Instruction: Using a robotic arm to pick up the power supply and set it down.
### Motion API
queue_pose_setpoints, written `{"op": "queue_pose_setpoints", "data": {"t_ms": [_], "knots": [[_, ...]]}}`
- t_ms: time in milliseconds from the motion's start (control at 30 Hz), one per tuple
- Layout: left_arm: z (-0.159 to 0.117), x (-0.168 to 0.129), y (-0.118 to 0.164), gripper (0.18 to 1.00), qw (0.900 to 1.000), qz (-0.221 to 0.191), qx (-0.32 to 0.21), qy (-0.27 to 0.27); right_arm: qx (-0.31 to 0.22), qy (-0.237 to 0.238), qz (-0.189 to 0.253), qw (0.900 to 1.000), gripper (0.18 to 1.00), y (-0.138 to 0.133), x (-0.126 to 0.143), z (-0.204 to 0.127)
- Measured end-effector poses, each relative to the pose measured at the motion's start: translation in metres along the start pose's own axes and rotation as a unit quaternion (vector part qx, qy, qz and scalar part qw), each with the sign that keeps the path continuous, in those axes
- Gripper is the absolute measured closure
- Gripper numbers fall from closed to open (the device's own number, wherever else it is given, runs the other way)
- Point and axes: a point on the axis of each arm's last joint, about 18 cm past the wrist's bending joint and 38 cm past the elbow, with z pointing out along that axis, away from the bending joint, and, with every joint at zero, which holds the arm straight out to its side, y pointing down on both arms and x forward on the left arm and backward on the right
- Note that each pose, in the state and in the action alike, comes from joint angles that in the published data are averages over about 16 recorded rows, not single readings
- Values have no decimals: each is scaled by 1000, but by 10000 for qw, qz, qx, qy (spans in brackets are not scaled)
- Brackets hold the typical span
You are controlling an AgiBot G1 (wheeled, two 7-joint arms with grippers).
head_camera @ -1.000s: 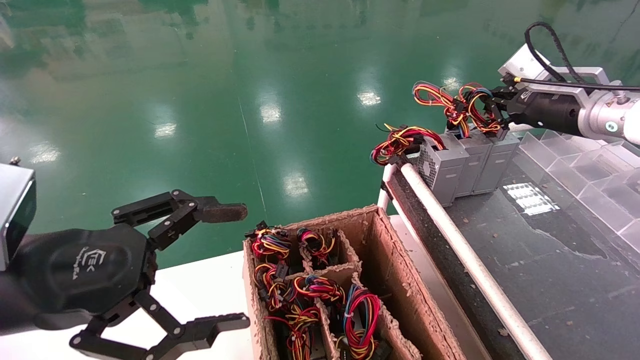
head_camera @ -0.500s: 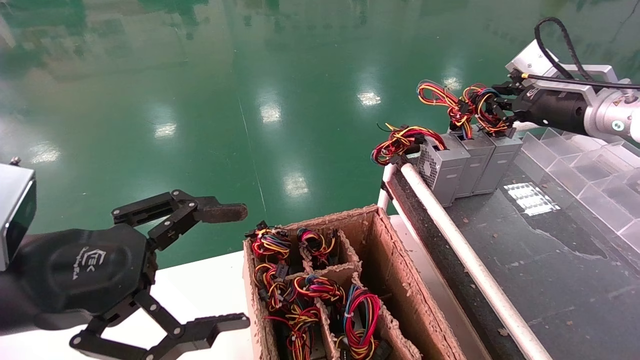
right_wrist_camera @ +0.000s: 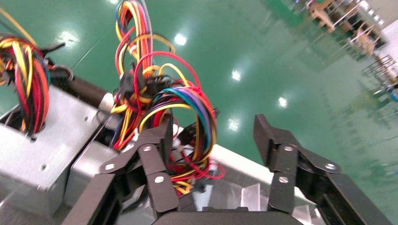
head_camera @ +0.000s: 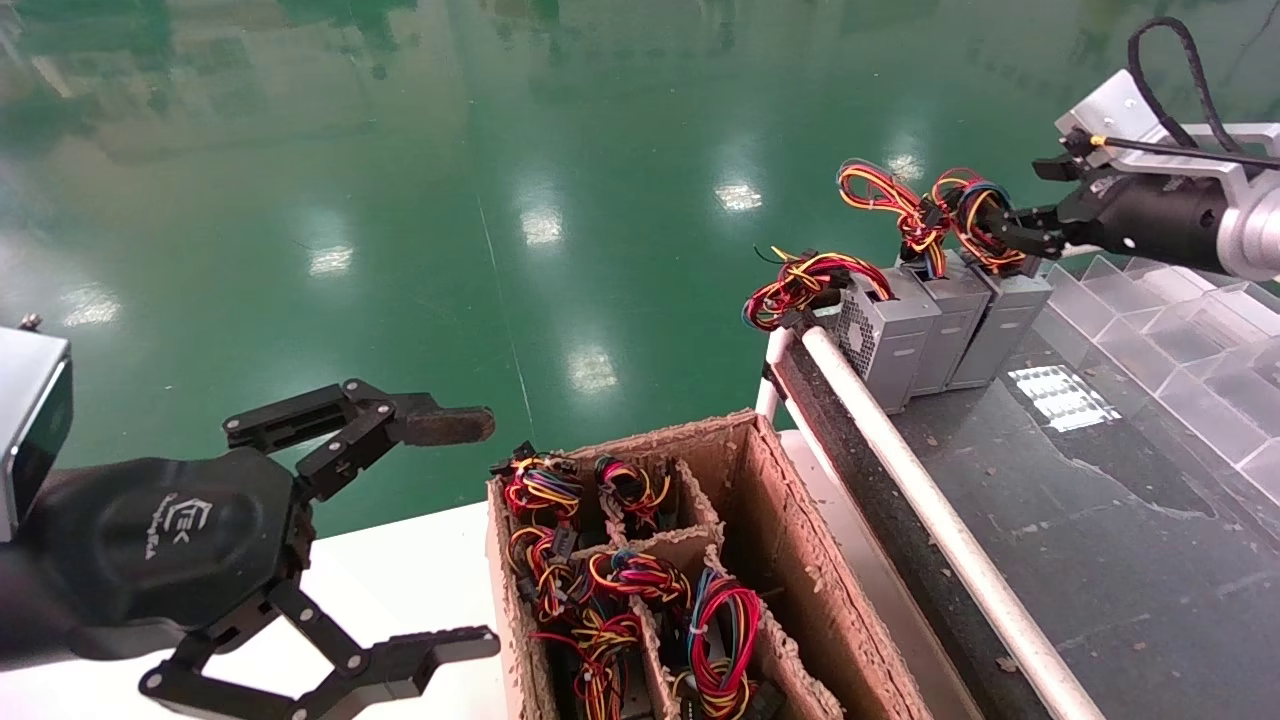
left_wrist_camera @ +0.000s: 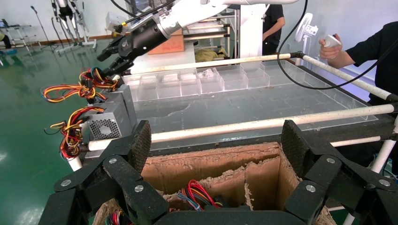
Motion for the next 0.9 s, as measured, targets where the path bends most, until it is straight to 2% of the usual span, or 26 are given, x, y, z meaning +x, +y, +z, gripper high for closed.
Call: {"op": "queue_pose_setpoints", "data": {"t_ms": [200, 367, 567, 900], "knots": [[0, 0, 0, 184, 10000, 0, 0, 0, 2, -54, 125, 9999, 511, 2, 9, -11], [0, 0, 0, 184, 10000, 0, 0, 0, 230, -73, 198, 9995, 399, -8, 21, -25], [0, 0, 0, 184, 10000, 0, 0, 0, 876, -57, 355, 9955, 295, -33, 39, -47], [0, 0, 0, 184, 10000, -1, 0, -2, 1951, -168, 531, 9792, 204, -63, 50, -77]]}}
